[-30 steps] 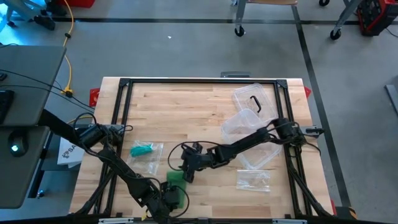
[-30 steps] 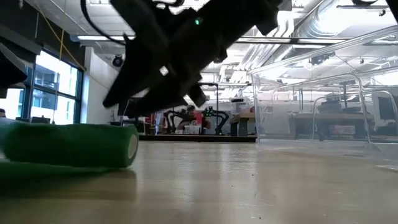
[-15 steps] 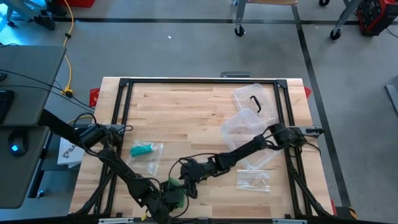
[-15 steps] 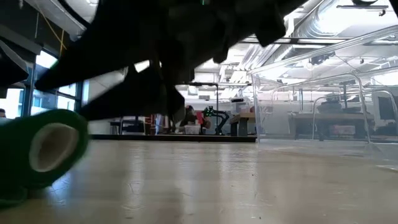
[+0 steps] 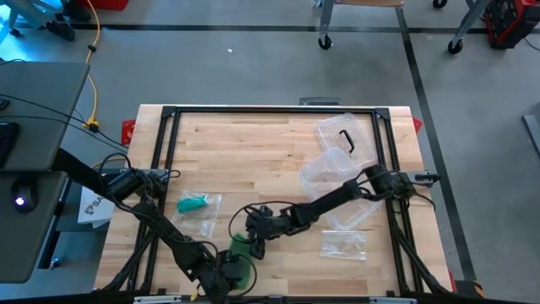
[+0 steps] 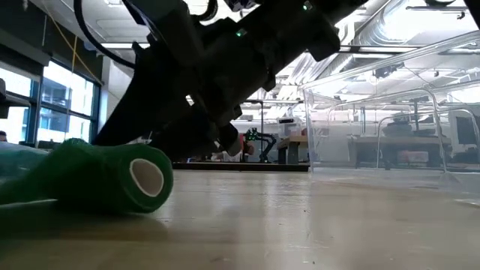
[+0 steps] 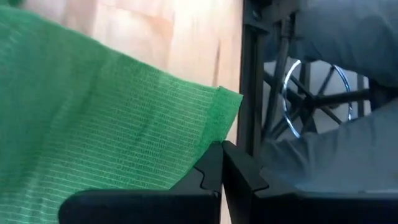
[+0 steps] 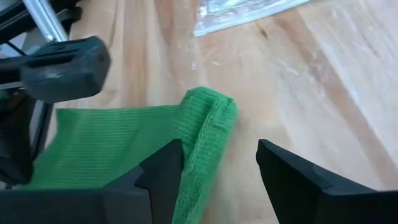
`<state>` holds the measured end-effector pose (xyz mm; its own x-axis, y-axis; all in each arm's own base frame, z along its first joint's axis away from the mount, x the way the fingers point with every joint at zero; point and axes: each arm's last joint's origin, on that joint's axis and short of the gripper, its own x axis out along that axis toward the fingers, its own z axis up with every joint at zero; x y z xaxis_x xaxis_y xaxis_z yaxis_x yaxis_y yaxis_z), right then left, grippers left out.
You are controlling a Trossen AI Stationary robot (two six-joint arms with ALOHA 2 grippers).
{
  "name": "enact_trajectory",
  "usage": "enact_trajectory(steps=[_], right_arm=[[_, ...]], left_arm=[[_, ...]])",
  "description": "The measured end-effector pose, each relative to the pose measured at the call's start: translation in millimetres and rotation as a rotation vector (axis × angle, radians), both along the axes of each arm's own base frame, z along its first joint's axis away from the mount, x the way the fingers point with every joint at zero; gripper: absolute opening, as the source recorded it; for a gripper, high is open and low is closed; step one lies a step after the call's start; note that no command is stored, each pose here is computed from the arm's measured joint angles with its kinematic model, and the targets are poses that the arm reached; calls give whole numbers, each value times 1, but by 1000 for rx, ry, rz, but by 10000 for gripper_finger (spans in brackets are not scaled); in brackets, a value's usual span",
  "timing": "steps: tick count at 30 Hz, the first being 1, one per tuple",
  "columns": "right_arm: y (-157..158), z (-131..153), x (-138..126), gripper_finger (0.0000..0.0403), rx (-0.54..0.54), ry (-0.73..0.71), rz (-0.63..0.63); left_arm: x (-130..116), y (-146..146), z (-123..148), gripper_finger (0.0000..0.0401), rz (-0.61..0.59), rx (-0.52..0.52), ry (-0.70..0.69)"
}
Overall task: Roll bandage
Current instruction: Roll the green bandage
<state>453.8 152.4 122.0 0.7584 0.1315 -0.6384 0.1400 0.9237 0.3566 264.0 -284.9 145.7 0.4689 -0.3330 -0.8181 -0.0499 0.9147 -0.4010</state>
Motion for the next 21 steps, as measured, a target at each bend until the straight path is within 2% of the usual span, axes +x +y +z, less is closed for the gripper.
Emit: enact_trajectory(steps=[9, 13, 17, 21], right_arm=[[-8, 0, 2, 199, -54, 4, 27], [-9, 13, 0, 199, -82, -19, 43], [1, 29, -2, 199, -69, -79, 66], [19, 15, -7, 199, -57, -52, 99]], left_arm=[[-2, -1, 0, 0, -41, -41, 45], [-1, -1, 0, 0, -38, -39, 42], [-1, -1, 0, 0, -36, -36, 40], [-1, -1, 0, 0, -33, -36, 39]])
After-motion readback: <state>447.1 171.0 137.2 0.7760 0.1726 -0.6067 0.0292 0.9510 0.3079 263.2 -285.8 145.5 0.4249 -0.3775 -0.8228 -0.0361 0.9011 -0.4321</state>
